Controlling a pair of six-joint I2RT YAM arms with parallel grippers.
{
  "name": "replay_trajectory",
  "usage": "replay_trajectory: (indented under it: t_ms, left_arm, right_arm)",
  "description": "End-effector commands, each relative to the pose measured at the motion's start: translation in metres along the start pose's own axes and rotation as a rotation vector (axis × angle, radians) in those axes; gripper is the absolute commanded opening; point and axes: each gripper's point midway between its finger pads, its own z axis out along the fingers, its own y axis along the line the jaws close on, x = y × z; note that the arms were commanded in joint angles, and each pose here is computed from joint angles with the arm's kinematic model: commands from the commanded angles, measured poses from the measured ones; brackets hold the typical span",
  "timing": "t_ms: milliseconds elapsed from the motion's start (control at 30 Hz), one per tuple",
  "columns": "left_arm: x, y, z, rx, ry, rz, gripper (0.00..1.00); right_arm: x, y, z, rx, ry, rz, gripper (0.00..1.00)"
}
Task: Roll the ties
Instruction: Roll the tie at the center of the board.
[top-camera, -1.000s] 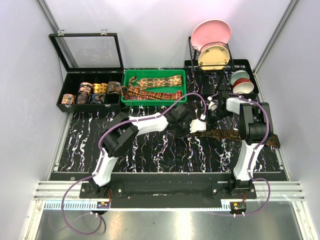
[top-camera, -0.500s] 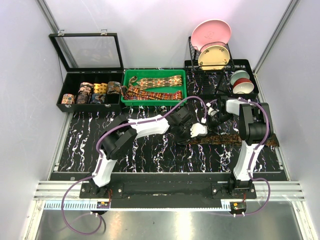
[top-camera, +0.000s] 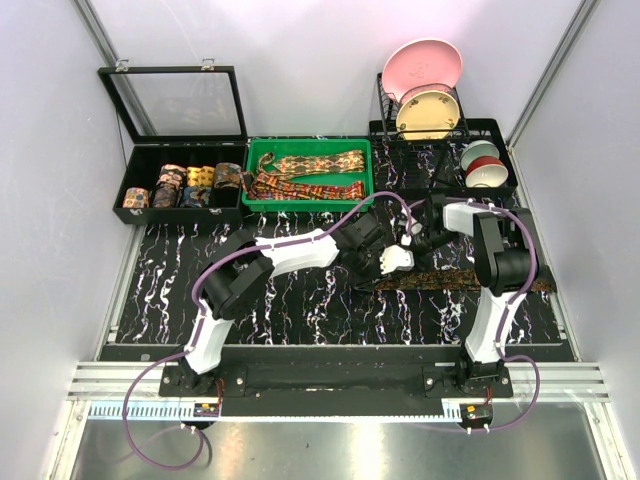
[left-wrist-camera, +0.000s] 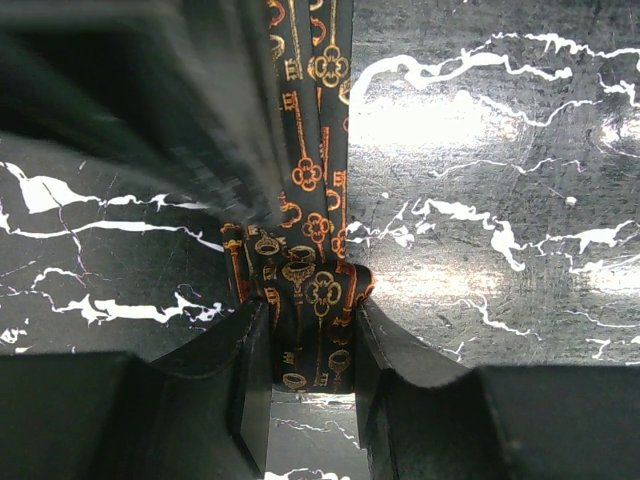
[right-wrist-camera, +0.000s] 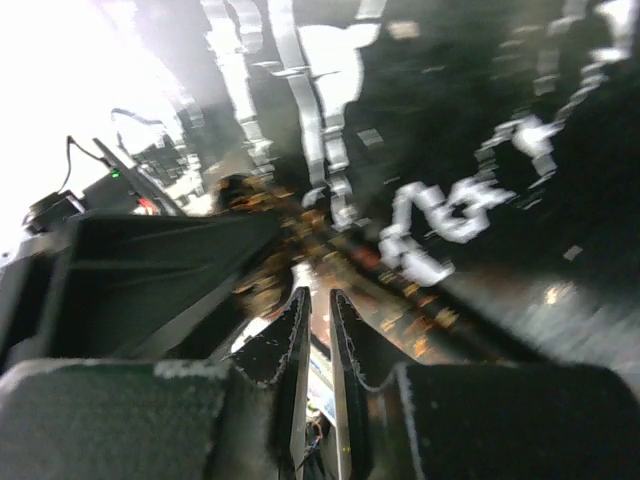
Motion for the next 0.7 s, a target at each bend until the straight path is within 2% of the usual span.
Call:
replay_trajectory:
  t_ms: [0,333,667]
  left_arm:
    - [0.087,-0.043,0.012,0.126,0.276,-0.167,0.25]
    - [0.054,-0.029,-0.001,0.037,0.133,-0.143,0.27]
    - [0.045,-0.008,-0.003,-0.011,0.063,-0.249,0.26]
  right_arm:
    - [0.001,-0.020,0.014,0.067,0.015,0.021,0.18]
    - [-0.001,-0.036,0.019,0.203,0.010,-0.027,0.17]
    - [-0.002,-0.040,0.019,0.220,0.016,-0.029,0.17]
